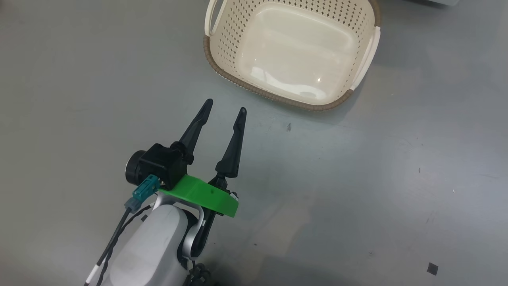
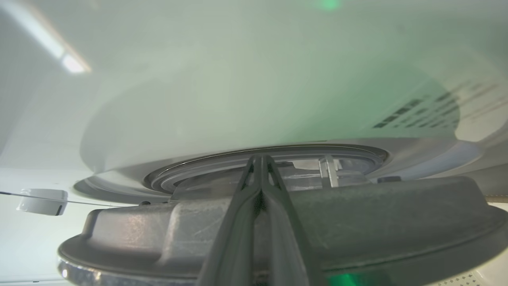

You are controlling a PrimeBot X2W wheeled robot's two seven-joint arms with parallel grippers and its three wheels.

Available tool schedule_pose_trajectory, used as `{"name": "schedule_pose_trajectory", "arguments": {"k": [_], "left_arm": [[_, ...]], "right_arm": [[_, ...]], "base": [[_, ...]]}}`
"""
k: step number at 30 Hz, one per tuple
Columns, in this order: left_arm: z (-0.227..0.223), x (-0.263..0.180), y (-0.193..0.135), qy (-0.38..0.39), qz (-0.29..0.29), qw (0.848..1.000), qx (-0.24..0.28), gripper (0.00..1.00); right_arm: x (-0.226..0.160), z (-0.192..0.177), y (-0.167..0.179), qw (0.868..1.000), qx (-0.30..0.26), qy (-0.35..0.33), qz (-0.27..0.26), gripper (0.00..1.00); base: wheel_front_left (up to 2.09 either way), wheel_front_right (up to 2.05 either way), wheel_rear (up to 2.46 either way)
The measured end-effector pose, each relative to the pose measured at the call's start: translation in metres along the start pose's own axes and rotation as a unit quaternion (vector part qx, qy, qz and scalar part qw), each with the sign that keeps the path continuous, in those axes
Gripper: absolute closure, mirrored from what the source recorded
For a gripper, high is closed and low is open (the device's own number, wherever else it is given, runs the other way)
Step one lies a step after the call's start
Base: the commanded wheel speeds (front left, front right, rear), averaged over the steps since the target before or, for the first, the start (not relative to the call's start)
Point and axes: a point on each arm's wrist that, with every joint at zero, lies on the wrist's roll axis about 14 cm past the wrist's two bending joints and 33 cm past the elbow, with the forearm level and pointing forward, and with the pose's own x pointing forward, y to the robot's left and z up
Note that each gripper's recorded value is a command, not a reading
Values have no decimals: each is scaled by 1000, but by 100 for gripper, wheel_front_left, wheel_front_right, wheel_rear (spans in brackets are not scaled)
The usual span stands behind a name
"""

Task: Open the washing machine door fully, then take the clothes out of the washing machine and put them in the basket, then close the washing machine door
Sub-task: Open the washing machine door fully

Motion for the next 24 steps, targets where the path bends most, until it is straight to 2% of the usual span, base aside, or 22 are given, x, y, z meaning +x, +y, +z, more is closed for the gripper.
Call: {"name": "schedule_pose_trajectory", "arguments": {"k": [24], "left_arm": [[23, -8, -10, -28, -9, 1000, 6, 0]], "right_arm": [[-20, -19, -3, 999, 15, 22, -32, 100]], "base": [[0, 0, 0]]}}
